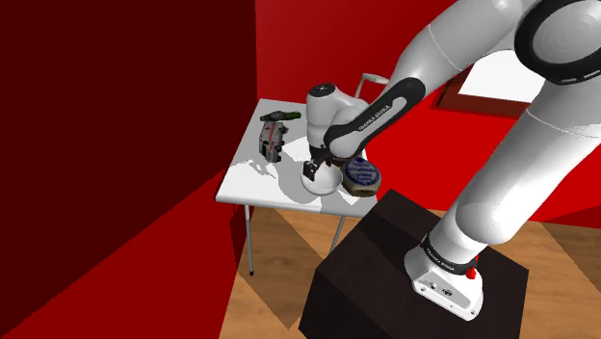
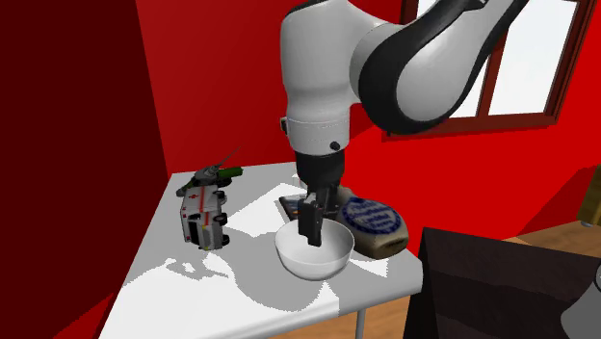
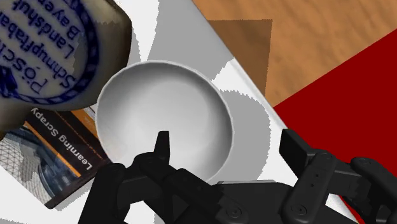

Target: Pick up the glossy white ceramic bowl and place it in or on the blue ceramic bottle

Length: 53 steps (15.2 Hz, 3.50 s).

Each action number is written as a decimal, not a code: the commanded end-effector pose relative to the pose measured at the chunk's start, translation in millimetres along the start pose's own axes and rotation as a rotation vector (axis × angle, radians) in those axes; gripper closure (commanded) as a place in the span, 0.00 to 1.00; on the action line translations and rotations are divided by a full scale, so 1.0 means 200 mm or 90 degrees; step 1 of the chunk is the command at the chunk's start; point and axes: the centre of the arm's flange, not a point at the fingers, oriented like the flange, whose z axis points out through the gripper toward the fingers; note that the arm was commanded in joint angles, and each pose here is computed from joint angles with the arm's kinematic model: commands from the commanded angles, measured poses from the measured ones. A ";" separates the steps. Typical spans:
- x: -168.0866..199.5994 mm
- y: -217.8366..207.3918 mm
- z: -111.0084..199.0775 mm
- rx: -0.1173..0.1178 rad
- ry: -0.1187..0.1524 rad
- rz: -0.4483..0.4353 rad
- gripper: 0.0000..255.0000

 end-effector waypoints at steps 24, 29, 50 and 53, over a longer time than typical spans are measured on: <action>0.18 -0.12 0.52 -0.011 0.008 -0.007 1.00; 0.18 -0.12 0.52 -0.011 0.008 -0.007 1.00; 0.18 -0.01 0.01 -0.011 0.008 -0.007 1.00; 0.19 0.01 -0.07 -0.011 0.008 -0.007 1.00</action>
